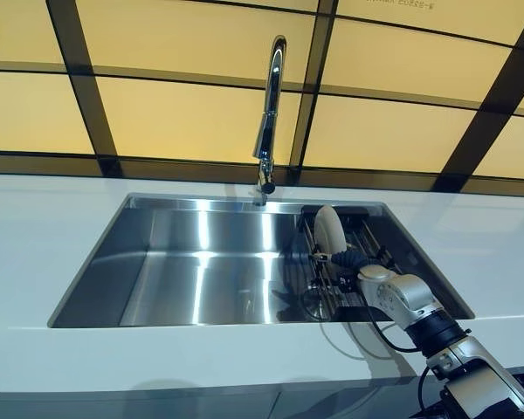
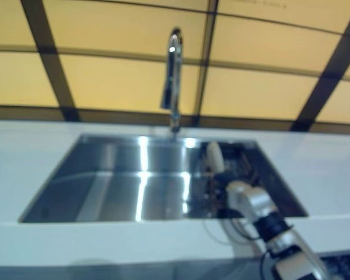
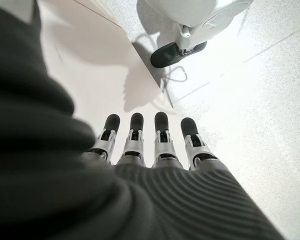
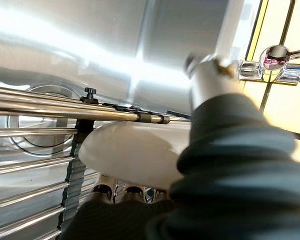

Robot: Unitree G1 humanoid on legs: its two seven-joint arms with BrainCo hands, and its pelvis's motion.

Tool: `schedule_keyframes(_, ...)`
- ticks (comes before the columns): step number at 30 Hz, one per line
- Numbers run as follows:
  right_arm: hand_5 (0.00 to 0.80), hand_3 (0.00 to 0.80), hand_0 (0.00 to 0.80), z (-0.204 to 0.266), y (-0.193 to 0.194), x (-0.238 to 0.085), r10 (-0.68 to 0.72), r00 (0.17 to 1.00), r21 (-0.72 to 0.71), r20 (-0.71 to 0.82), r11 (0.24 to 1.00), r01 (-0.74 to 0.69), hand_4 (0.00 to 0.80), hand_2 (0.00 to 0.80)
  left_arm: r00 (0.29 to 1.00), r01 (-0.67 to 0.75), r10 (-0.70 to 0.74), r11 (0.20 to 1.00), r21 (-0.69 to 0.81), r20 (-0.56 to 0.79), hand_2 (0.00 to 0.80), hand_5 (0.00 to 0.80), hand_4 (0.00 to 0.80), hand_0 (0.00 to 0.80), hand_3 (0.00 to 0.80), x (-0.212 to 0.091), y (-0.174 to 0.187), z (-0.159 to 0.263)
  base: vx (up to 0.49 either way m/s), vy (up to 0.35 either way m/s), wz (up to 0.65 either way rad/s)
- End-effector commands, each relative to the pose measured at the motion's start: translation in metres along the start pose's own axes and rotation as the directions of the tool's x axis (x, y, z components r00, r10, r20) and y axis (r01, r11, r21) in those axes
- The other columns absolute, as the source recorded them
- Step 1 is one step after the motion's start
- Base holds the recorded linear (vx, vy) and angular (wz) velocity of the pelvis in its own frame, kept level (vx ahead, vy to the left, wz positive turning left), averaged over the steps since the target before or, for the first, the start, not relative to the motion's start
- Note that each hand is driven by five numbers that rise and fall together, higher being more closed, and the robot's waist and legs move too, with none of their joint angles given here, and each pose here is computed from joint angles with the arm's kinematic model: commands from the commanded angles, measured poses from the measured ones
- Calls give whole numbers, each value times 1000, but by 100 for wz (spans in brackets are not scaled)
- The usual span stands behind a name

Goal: Take plates into dishwasher

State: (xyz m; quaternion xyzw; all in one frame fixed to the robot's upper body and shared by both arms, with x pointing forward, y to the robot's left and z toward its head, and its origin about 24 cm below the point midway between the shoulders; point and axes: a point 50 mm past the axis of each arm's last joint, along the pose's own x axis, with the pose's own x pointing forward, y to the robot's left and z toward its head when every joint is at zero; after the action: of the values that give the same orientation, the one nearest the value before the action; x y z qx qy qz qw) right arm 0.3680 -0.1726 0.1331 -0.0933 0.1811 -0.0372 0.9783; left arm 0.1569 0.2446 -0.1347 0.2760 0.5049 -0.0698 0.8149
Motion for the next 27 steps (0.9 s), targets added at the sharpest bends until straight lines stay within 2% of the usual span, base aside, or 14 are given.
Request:
schedule_keyframes(1,505,505,505,44,-9,-3,-26,987,8,156,1000,25,505,505,1000,-7,7,1000,1,19,0,0,0,0,0,2,5,10,0,0,0)
schedule_keyframes(2,533,533,533,44,-9,-3,-27,987,5,159,1000,26,533,533,1000,-6,6,1000,1,20,0,0,0,0,0,2,5,9,0,0,0)
schedule_keyframes(3,646,646,646,45,-9,-3,-28,987,4,161,1000,27,646,646,1000,-6,6,1000,0,21,0,0,0,0,0,2,5,10,0,0,0)
schedule_keyframes(4,662,662,662,45,-9,-3,-28,986,3,163,1000,28,662,662,1000,-6,6,1000,-1,22,0,0,0,0,0,2,5,10,0,0,0)
schedule_keyframes(5,747,747,747,45,-9,-3,-28,986,-2,167,1000,29,747,747,1000,-6,6,1000,-1,23,0,0,0,0,0,2,6,10,0,0,0)
schedule_keyframes(6,756,756,756,45,-9,-3,-28,985,-3,168,1000,29,756,756,1000,-5,5,1000,0,24,0,0,0,0,0,2,6,10,0,0,0)
schedule_keyframes(7,800,800,800,46,-10,-3,-31,984,-6,173,999,32,800,800,1000,-6,6,1000,0,24,0,0,0,0,0,2,5,10,0,0,0)
schedule_keyframes(20,800,800,800,49,-21,-4,-71,976,-21,207,997,77,800,800,1000,-5,5,1000,2,28,0,0,0,0,0,2,6,11,0,0,0)
schedule_keyframes(27,800,800,800,58,-42,-6,-142,957,-46,252,986,158,800,800,1000,-7,6,1000,4,24,0,0,0,0,0,2,6,9,0,0,0)
